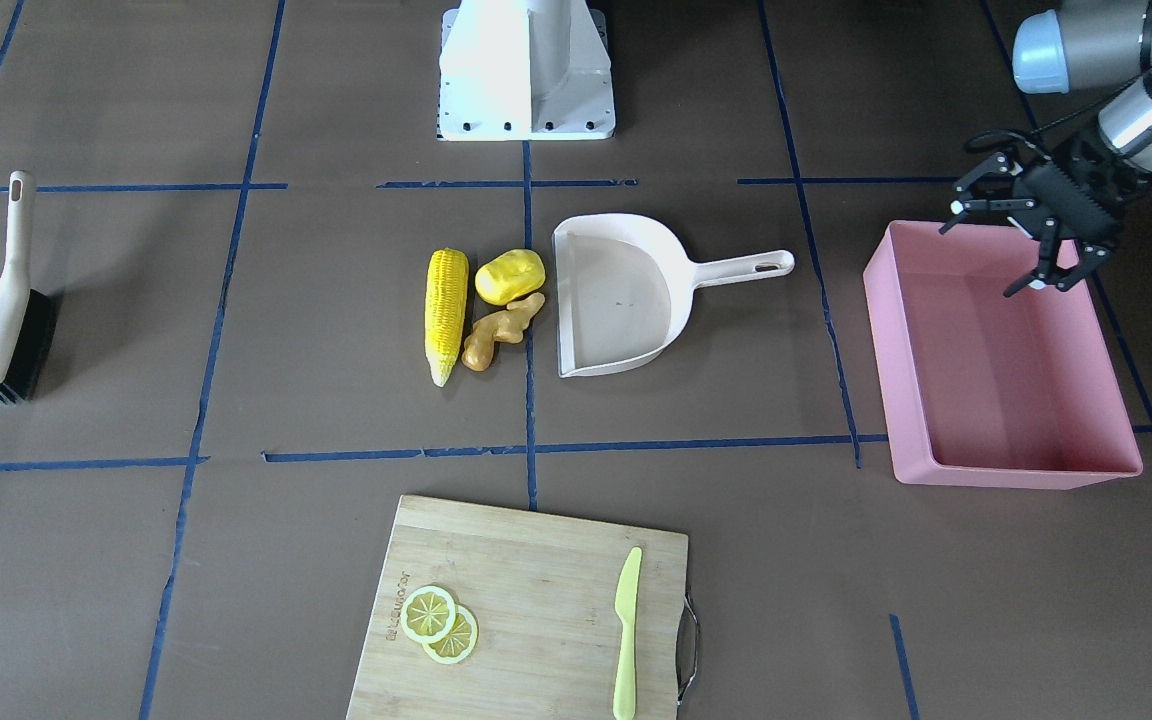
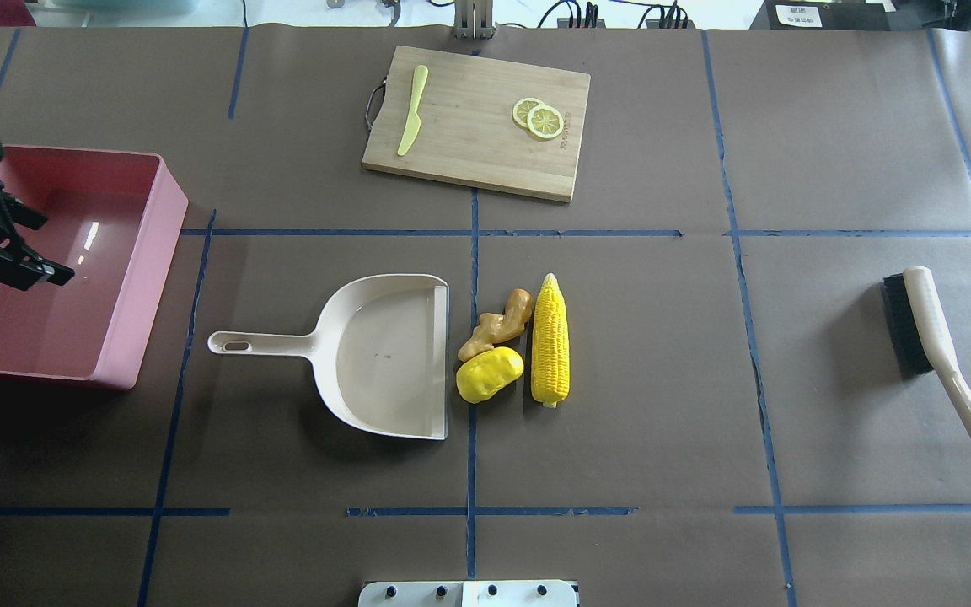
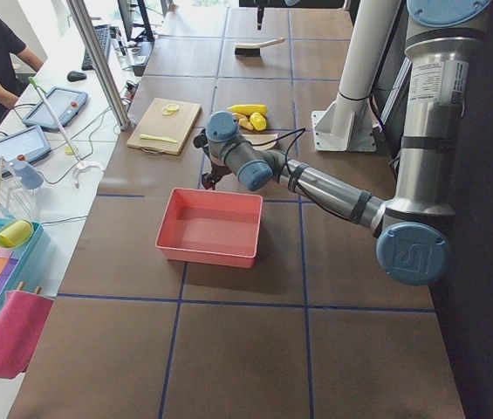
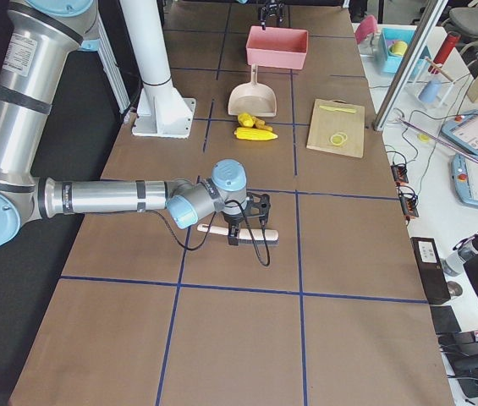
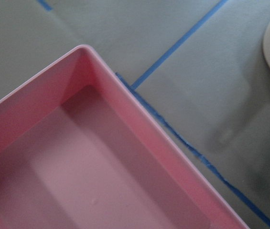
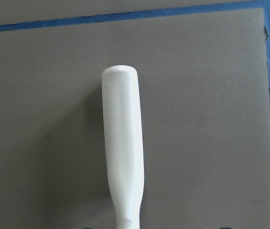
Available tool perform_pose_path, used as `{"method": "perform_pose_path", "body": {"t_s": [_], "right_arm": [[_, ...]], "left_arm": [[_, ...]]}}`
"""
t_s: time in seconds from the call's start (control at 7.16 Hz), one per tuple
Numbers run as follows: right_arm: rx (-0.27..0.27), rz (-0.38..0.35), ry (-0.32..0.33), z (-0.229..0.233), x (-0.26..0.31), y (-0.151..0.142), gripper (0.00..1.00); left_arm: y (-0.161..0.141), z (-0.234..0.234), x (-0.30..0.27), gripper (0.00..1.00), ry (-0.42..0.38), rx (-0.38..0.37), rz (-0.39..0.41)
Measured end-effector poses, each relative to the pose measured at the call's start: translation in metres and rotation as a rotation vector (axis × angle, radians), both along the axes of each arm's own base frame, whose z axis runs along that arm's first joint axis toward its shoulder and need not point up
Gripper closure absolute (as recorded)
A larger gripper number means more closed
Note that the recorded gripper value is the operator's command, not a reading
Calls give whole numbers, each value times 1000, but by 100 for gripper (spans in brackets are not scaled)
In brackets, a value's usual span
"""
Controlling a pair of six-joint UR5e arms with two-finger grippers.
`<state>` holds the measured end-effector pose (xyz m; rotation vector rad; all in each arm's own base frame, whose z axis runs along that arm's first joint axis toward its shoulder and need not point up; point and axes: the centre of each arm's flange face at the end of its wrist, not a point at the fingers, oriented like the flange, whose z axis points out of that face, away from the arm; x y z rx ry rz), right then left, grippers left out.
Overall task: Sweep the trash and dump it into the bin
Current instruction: 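Reach the left gripper to the dustpan handle while the right grasps the brush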
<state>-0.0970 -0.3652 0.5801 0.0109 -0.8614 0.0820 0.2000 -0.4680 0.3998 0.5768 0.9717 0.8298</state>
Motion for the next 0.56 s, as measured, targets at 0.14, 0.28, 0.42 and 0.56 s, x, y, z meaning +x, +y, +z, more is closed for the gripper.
{"method": "perform_pose_path", "body": {"t_s": [0.14,0.28,0.42,0.56], "right_arm": [[-33,-8,7,-2,-16,9,13],[-33,-23,28,0,-30,17,10],[-21,-42,47,4,-40,25,8],[-16,-60,56,7,-47,31,7]], "left_arm": [[5,-23,27,0,19,43,48],[9,-40,49,0,36,74,86],[14,-51,66,0,45,96,114],[17,-59,81,0,40,121,121]]}}
